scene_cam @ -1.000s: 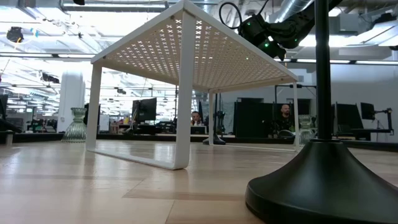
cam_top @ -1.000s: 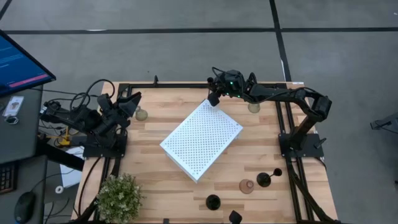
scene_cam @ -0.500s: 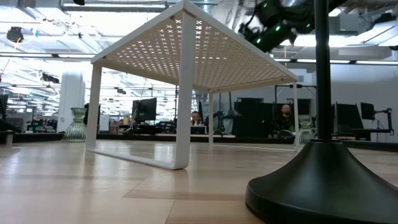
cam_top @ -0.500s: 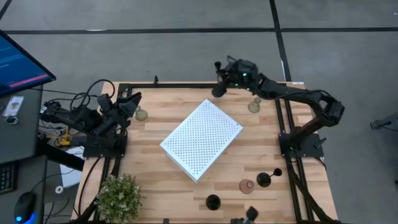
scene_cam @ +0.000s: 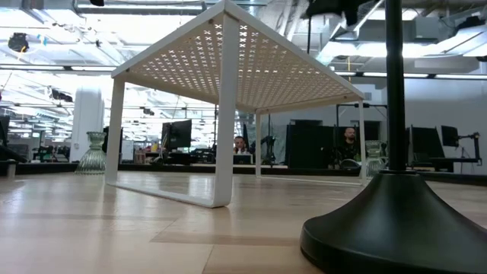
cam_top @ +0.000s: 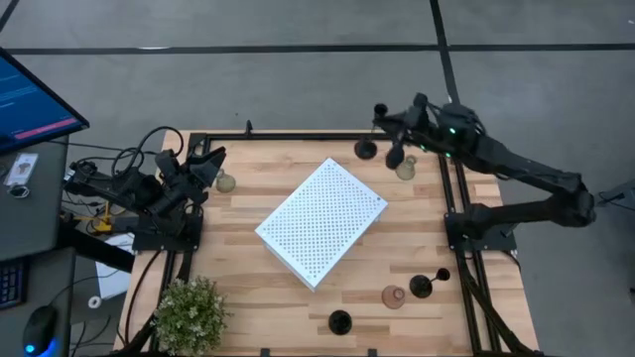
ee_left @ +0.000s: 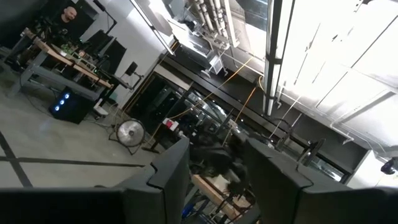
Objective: Pick & Place candle stick holders
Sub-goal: Put the top left black candle holder on the shelf
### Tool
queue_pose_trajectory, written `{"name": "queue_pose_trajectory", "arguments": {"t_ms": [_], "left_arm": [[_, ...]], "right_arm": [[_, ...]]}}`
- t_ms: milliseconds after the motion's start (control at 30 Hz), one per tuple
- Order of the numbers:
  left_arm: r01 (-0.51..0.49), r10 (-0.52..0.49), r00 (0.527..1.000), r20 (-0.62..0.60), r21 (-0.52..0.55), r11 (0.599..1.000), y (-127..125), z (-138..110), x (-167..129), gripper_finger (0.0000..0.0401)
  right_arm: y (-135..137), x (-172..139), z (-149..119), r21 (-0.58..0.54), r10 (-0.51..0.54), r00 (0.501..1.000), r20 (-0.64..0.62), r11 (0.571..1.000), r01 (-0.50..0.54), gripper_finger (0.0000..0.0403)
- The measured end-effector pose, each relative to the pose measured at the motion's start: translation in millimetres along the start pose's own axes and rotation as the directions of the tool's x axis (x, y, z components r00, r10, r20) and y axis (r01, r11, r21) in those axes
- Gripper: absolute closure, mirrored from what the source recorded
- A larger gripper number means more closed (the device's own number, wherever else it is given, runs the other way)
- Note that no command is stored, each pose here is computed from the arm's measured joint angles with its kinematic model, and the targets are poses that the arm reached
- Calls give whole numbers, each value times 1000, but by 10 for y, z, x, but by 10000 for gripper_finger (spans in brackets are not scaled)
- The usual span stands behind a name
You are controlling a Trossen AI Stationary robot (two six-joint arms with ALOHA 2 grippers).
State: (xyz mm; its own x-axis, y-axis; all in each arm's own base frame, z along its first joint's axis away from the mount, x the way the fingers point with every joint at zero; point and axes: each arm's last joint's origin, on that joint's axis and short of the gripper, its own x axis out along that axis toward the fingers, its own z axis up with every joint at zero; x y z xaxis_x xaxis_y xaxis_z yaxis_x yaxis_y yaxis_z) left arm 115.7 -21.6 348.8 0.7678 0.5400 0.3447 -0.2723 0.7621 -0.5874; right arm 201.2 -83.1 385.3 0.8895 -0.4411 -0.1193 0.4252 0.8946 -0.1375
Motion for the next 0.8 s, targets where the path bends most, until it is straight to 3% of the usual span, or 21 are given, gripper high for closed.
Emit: {"name": "queue_pose_trajectory", "arguments": {"t_ms": [133, 233, 467, 800], "left_arm": [[0, 0, 1000, 0, 0, 1000, 0, 0, 0, 246], [0, 0, 1000, 0, -1, 1000, 0, 0, 0, 246], [0, 0, 1000, 0, 0, 1000, 0, 0, 0, 246], [1, -1, 1000, 0, 2, 1000, 0, 0, 0, 246]], "right_arm": [[190, -104, 117, 34, 91, 992, 92, 995, -94, 398], [304, -18, 138, 39, 129, 984, 127, 990, -135, 398], [489, 444, -52, 34, 161, 985, 60, 986, -163, 398], [607, 811, 40, -17, 226, 974, -1, 974, -226, 397]]}}
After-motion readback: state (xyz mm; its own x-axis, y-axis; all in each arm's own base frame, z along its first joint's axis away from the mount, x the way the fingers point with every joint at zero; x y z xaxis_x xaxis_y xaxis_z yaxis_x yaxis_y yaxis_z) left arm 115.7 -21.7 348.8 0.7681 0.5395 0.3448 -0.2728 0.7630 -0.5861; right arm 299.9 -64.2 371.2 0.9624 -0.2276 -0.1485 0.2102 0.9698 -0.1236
